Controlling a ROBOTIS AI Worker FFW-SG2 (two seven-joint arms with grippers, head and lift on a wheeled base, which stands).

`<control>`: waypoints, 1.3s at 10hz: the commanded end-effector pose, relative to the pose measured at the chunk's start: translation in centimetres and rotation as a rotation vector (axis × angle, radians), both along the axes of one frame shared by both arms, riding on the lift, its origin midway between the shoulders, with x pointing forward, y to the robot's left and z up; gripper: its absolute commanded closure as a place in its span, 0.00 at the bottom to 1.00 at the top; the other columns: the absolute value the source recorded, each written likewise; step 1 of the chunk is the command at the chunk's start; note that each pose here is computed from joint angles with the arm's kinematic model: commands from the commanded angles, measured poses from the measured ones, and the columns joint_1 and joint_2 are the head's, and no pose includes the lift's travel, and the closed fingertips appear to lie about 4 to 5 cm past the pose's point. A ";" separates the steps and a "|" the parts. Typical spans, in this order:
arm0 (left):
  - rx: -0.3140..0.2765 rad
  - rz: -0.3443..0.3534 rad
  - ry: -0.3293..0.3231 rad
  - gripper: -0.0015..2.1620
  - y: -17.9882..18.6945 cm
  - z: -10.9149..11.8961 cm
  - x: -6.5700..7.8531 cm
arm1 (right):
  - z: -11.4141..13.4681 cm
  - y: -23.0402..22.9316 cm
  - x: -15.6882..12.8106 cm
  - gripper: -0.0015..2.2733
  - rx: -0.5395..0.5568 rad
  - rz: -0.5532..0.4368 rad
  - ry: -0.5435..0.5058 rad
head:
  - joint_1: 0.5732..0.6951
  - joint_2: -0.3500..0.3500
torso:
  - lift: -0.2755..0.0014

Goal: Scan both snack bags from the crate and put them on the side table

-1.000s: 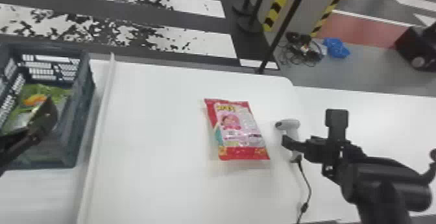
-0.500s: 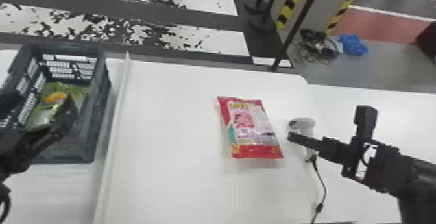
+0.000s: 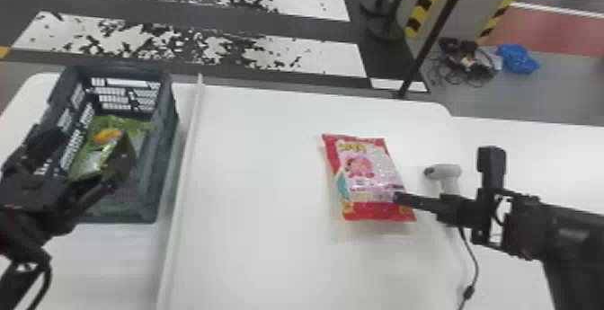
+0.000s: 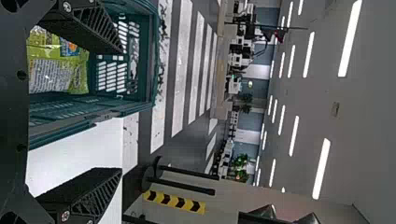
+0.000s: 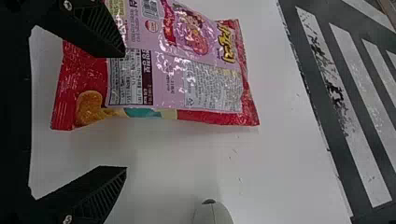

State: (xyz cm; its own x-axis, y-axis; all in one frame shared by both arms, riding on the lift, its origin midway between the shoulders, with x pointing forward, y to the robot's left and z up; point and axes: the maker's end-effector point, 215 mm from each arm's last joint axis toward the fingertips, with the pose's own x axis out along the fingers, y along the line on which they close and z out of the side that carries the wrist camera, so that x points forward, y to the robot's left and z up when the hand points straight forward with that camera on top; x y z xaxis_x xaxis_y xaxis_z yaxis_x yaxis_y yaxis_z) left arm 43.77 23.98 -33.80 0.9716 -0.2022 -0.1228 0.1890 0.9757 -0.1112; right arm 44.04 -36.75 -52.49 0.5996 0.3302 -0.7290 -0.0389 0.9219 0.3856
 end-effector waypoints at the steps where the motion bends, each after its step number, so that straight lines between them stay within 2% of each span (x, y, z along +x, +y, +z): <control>1: 0.000 0.001 0.002 0.05 0.0 -0.1 0.0 | -0.3 1.0 0.5 0.03 0.040 0.016 0.004 | 1.00 0.26 | 0.68; 3: 0.000 0.000 0.000 0.05 0.0 -0.1 0.0 | -1.3 1.0 0.8 0.03 0.044 0.021 0.033 | 1.00 0.29 | 0.68; 4: 0.000 0.000 0.000 0.05 0.0 -0.1 0.0 | -1.7 1.3 0.9 0.07 0.079 0.030 0.047 | 1.00 0.29 | 0.68; 5: 0.000 0.001 -0.003 0.05 0.0 0.0 0.0 | -1.5 1.3 1.4 0.37 0.104 0.038 0.027 | 1.00 0.29 | 0.68; 6: 0.002 0.003 -0.003 0.05 0.2 0.0 0.0 | -1.5 1.2 1.5 0.97 0.113 0.033 0.025 | 1.00 0.30 | 0.68; 9: 0.001 0.001 -0.003 0.05 0.1 0.0 0.0 | 0.2 1.2 1.5 0.99 0.253 0.030 -0.005 | 1.00 0.30 | 0.68; 13: 0.003 -0.002 -0.007 0.05 0.1 0.2 -0.2 | 6.4 0.1 1.6 0.99 0.574 -0.046 -0.106 | 1.00 0.29 | 0.68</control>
State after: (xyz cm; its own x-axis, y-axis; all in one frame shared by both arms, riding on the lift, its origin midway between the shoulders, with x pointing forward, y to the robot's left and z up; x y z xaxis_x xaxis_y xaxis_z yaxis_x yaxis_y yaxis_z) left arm 43.62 24.06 -33.64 0.9719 -0.2038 -0.1174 0.1917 0.9756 -0.1068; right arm 45.63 -36.38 -47.00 0.6685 0.6197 -0.4111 -0.0756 0.6066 0.7914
